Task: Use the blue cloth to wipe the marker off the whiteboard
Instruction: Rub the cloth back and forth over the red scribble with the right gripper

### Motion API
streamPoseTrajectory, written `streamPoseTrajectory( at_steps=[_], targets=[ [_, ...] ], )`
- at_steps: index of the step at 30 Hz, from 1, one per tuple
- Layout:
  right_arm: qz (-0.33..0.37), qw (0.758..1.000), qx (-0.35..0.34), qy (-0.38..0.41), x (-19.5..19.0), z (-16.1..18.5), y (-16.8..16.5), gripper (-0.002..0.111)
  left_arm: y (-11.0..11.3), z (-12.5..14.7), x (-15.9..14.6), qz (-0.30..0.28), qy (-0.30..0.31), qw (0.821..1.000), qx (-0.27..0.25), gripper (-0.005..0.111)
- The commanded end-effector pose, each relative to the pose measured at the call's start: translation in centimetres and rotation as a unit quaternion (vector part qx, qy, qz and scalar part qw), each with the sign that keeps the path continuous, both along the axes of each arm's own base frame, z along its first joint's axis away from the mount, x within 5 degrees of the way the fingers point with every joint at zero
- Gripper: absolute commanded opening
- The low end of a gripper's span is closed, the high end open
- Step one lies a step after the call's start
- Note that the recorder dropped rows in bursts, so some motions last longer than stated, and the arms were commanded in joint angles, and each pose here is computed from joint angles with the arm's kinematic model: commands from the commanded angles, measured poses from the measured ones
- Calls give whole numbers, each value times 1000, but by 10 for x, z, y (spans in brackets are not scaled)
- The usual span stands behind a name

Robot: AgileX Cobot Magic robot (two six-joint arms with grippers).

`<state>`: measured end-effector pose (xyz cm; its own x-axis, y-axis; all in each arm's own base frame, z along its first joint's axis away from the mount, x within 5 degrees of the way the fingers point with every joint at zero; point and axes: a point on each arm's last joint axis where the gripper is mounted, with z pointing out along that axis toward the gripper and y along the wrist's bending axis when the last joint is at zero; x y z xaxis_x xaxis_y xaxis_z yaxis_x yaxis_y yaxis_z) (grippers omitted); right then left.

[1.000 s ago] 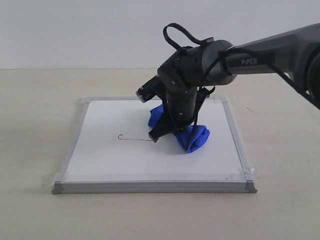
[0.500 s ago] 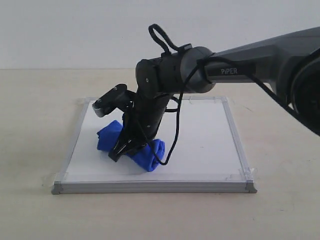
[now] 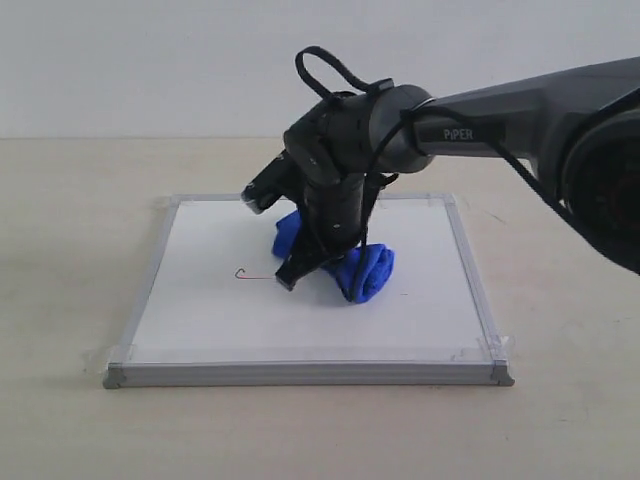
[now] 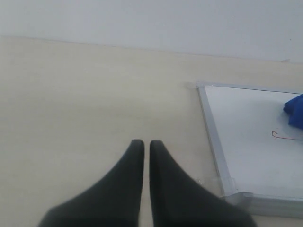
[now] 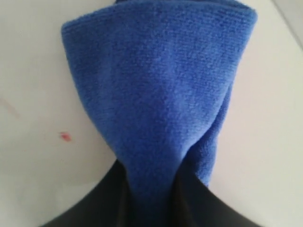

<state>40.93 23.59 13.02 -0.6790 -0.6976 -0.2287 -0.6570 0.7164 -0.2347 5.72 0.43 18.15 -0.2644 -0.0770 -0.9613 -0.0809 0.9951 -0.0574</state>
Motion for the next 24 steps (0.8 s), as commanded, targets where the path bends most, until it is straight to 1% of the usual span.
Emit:
streamPoseTrajectory(
  at_steps=[1,3,4,5,6,7,8,9,12,15,18,19,22,24],
  targets=[
    [104,981,127,101,-33,-6,50,0,0,2,0,0,-10,1000,-1,4],
    [122,976,147,100,-35,-1,59,0,0,2,0,0,-10,1000,-1,4],
    [126,977,142,92,-34,-1,59,0,0,2,0,0,-10,1000,-1,4],
    [127,980,130,85,-32,0,57,0,0,2,0,0,-10,1000,-1,4],
    [114,985,112,70,-27,0,51,0,0,2,0,0,-10,1000,-1,4],
    [108,989,82,53,-22,0,45,0,0,2,0,0,-10,1000,-1,4],
    [80,994,59,38,-17,-1,38,0,0,2,0,0,-10,1000,-1,4],
    [56,998,17,12,-8,-1,25,0,0,2,0,0,-10,1000,-1,4],
    [-27,997,-56,-40,8,3,-4,0,0,2,0,0,-10,1000,-1,4],
    [-48,994,-85,-47,13,5,-17,0,0,2,0,0,-10,1000,-1,4],
    [-46,995,-73,-40,10,4,-12,0,0,2,0,0,-10,1000,-1,4],
    [-32,997,-60,-28,7,2,-7,0,0,2,0,0,-10,1000,-1,4],
    [28,999,7,28,-6,-2,15,0,0,2,0,0,-10,1000,-1,4],
    [82,992,68,69,-18,-3,32,0,0,2,0,0,-10,1000,-1,4]
  ],
)
